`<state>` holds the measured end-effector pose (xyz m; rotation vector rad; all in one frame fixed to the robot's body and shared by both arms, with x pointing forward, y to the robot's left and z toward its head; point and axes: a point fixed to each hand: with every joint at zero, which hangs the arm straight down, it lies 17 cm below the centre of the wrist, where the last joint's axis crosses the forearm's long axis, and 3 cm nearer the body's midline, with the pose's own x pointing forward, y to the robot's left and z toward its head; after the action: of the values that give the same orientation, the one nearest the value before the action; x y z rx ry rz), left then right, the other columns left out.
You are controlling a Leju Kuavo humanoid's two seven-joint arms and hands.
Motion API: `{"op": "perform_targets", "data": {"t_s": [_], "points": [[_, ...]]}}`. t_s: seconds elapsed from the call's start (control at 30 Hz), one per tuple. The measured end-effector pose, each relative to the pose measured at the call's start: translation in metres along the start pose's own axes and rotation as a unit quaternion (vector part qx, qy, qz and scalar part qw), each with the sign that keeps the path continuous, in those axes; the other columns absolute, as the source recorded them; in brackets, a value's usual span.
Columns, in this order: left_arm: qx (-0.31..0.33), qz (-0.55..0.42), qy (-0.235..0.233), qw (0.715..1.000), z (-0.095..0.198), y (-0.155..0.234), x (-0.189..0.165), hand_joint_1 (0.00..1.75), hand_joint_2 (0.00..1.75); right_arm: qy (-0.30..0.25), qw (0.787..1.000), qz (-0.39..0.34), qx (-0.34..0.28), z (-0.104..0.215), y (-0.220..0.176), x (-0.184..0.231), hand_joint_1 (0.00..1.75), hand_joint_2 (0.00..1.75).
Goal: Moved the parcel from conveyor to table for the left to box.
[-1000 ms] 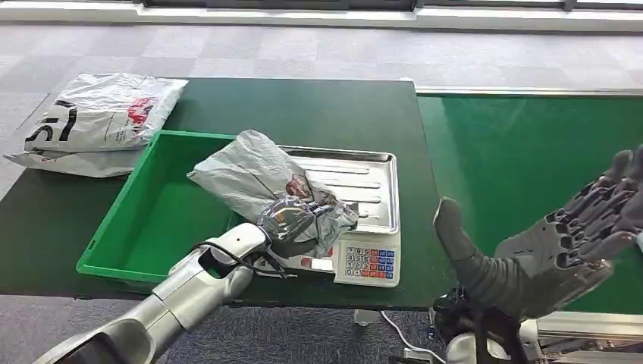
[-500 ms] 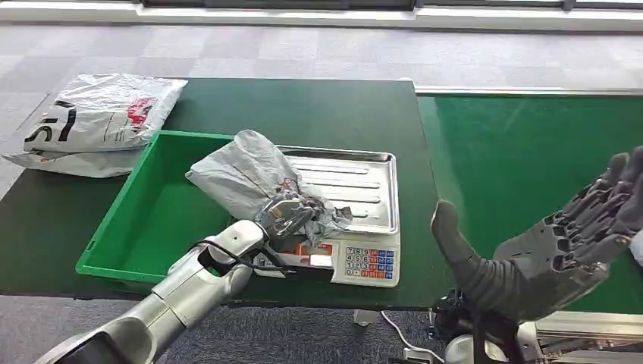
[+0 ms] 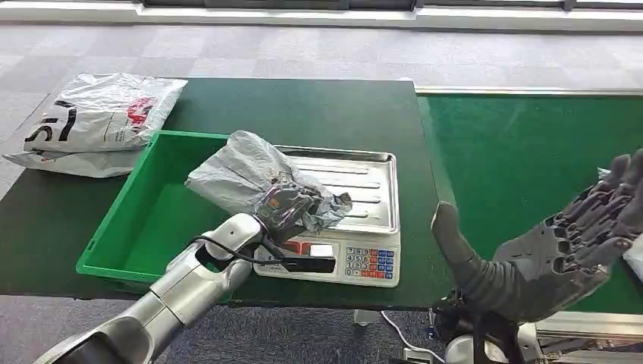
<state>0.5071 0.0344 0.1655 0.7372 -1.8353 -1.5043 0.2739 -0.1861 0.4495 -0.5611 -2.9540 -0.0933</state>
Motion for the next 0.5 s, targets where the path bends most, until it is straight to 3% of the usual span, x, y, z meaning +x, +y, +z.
{"op": "perform_targets", "data": {"t_s": [0.07, 0.17, 0.33, 0.5], "points": [[0.031, -0.016, 0.0, 0.999, -0.001, 0.013, 0.0, 1.75, 1.75, 0.0, 1.0, 0.0, 0.0, 0.0, 0.0, 0.0, 0.0, 1.75], [0.129, -0.077, 0.009, 0.989, 0.0, 0.067, -0.006, 1.75, 1.75, 0.003, 1.0, -0.003, -0.002, 0.0, -0.001, -0.001, 0.0, 1.75], [0.238, -0.154, 0.069, 0.957, 0.021, 0.141, -0.056, 1.75, 1.75, 0.003, 1.0, -0.004, -0.003, 0.0, -0.001, -0.001, 0.0, 1.75], [0.263, -0.166, 0.106, 0.944, 0.037, 0.166, -0.095, 1.75, 1.75, 0.003, 1.0, -0.004, -0.002, -0.001, -0.001, -0.001, 0.0, 1.75]]}}
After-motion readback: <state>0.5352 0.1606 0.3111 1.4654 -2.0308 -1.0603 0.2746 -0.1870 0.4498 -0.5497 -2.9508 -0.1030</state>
